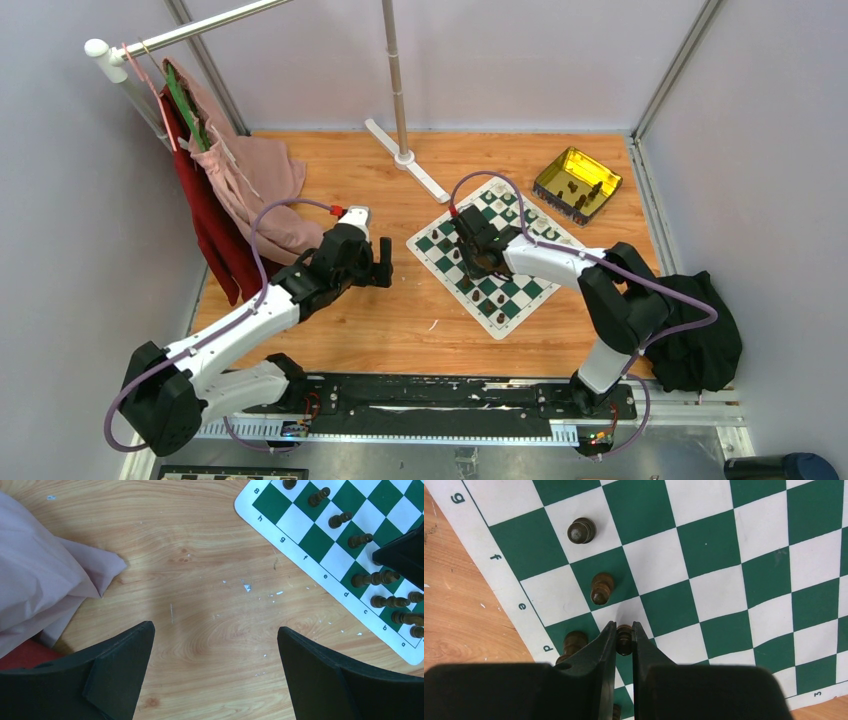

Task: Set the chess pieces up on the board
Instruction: Place the chess piece on the chessboard.

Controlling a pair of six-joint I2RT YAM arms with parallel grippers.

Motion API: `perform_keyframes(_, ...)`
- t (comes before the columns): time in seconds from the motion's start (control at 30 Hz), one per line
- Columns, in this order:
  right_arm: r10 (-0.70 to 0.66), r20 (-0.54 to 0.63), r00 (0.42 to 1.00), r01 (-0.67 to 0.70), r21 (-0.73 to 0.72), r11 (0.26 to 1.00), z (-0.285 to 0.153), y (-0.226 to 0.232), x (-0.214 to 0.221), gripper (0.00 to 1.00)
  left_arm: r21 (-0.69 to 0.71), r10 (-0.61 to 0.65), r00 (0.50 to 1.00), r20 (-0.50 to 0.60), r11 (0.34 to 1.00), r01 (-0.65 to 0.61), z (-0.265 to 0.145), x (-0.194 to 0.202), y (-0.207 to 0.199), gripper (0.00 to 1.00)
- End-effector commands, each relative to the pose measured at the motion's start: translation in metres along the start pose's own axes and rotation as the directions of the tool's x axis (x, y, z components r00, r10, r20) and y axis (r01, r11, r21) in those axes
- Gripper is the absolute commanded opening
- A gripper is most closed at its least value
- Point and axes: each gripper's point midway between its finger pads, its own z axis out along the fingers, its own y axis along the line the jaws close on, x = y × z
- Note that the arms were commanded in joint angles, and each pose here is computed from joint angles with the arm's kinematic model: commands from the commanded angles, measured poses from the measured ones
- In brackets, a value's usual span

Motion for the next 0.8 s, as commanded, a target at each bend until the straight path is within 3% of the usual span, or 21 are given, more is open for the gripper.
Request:
perform_keyframes(0.0, 0.003, 0.025, 1.0, -0.003, 0.008, 1.0, -0.005, -0.006, -0.011, 0.0, 0.015, -0.003, 1.0, 0.006, 1.0, 0.003, 0.004, -0.001, -0.005, 1.0)
perform_keyframes(0.77, 0.019, 0.006, 1.0, -0.019, -0.009, 1.0, 0.009, -0.003, -0.006, 0.04, 0.01, 0.022, 1.0, -0.02, 1.0, -0.022, 0.01, 0.006, -0.003, 1.0)
